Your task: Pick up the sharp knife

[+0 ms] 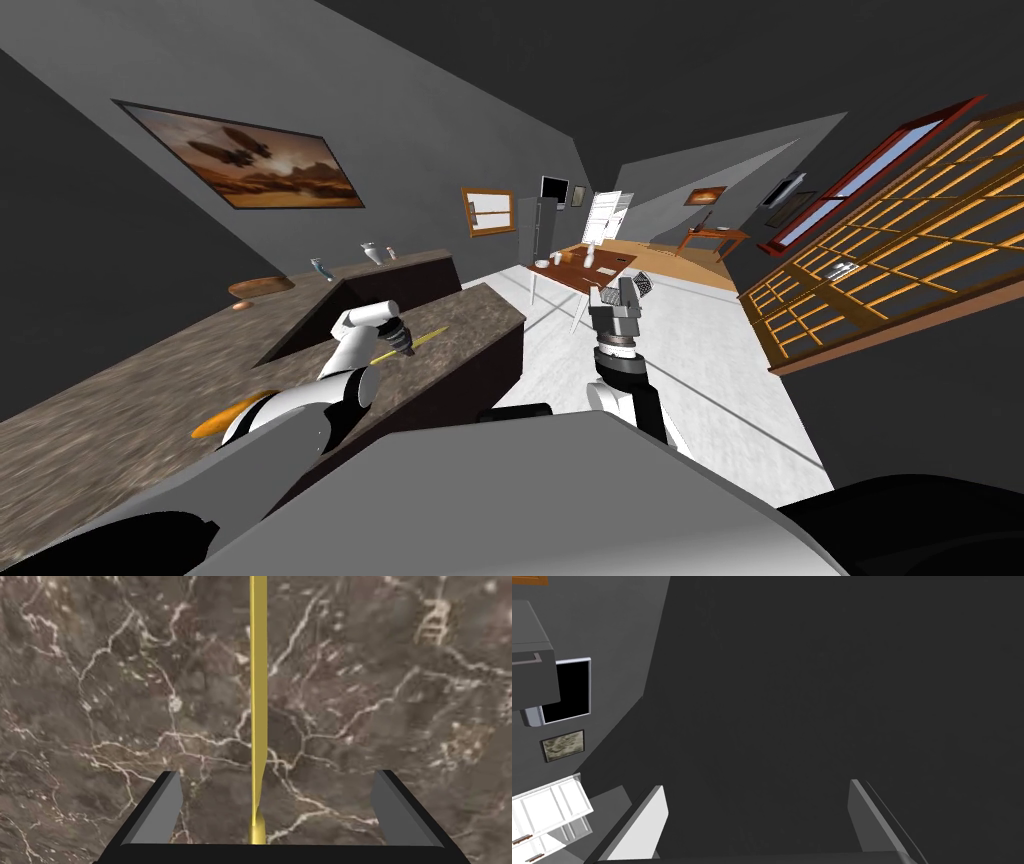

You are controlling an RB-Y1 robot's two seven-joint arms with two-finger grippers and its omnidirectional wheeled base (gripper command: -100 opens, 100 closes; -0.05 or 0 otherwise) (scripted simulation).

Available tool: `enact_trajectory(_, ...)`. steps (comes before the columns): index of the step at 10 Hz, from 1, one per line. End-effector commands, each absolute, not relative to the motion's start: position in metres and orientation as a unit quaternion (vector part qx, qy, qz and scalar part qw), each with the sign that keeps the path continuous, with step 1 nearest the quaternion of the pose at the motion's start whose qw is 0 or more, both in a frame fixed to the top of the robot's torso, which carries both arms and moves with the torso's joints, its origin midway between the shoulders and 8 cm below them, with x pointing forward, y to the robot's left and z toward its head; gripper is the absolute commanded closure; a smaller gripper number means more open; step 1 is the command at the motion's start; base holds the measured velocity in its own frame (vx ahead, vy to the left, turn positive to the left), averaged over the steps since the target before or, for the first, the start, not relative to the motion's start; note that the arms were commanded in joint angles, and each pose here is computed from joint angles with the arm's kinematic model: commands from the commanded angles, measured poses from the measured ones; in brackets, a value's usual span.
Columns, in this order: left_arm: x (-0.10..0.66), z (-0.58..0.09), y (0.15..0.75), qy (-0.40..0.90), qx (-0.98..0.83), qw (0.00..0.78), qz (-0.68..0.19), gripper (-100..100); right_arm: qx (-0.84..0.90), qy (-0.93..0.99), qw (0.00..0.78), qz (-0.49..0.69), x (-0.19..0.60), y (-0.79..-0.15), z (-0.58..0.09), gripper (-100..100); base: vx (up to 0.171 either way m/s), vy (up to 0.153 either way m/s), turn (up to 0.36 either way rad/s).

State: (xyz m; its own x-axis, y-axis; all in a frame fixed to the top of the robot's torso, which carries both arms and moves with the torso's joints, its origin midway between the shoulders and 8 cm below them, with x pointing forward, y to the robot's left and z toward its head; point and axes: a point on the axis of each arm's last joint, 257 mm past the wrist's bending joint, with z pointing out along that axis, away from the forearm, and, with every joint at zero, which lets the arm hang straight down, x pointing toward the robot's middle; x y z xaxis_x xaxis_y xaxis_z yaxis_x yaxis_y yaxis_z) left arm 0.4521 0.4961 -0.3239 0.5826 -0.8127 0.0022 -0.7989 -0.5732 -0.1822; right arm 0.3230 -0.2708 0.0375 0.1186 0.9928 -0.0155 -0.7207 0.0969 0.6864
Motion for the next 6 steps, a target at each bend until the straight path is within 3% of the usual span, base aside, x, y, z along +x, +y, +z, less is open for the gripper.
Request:
enact_trajectory(1,0.4521,-0.3239,0.4961,0.455,-0.886,0.081,-0.043,-100,0.271,0.251,0.697,0.615,0.3230,-0.2708,0.0375,0,0.000,0.000,0.000)
enact_trajectory(2,0.4526,-0.3248,0.4963,0.455,-0.886,0.082,-0.044,100,0.271,0.251,0.697,0.615,0.3230,-0.2708,0.0375,0,0.000,0.000,0.000)
enact_trajectory(6,0.4536,-0.3237,0.4951,0.459,-0.884,0.082,-0.044,100,0.271,0.251,0.697,0.615,0.3230,-0.2708,0.0375,0,-0.001,0.000,-0.006)
